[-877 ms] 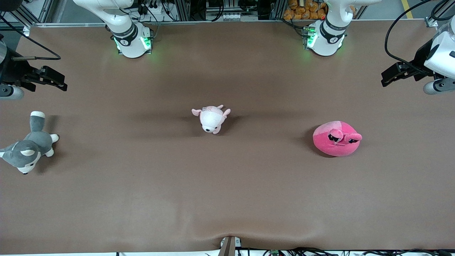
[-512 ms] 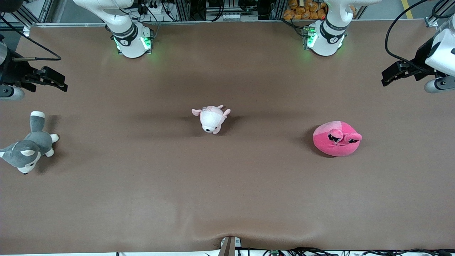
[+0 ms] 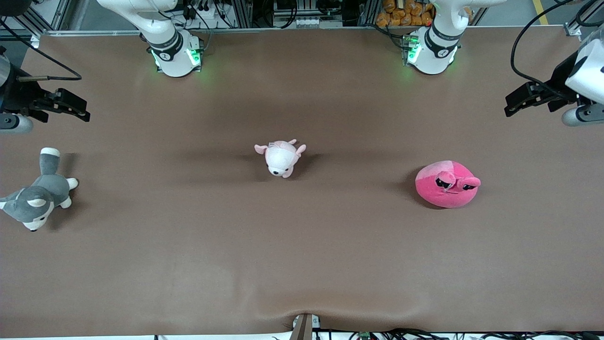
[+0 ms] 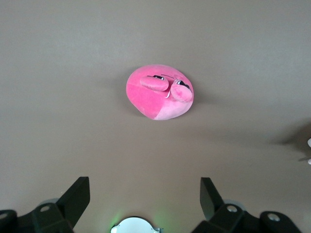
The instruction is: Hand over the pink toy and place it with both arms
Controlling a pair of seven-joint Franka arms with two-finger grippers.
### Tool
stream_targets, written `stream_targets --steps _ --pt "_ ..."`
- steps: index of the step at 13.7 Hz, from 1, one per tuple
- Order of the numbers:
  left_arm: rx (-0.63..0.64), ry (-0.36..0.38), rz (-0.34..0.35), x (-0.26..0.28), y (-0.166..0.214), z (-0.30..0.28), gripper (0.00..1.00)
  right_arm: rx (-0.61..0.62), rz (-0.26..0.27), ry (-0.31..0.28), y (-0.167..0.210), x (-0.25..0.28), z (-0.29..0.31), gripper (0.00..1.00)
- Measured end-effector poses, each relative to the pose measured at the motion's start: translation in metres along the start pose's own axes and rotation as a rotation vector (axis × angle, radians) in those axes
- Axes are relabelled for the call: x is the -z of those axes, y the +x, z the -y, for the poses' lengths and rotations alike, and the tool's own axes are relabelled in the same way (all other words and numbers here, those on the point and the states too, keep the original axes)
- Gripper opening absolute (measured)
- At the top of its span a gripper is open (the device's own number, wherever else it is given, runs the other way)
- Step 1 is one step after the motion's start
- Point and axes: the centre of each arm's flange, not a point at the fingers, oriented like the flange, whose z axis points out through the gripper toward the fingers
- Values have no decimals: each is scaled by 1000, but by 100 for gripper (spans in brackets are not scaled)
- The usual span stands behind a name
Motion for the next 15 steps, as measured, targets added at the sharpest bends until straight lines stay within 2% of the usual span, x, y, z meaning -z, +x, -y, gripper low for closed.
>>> stream_targets --steps 4,15 --pt "3 -4 10 -2 2 1 100 2 -1 0 1 -1 1 100" --pt "160 -9 33 -17 32 44 100 35 -10 5 11 -9 3 100"
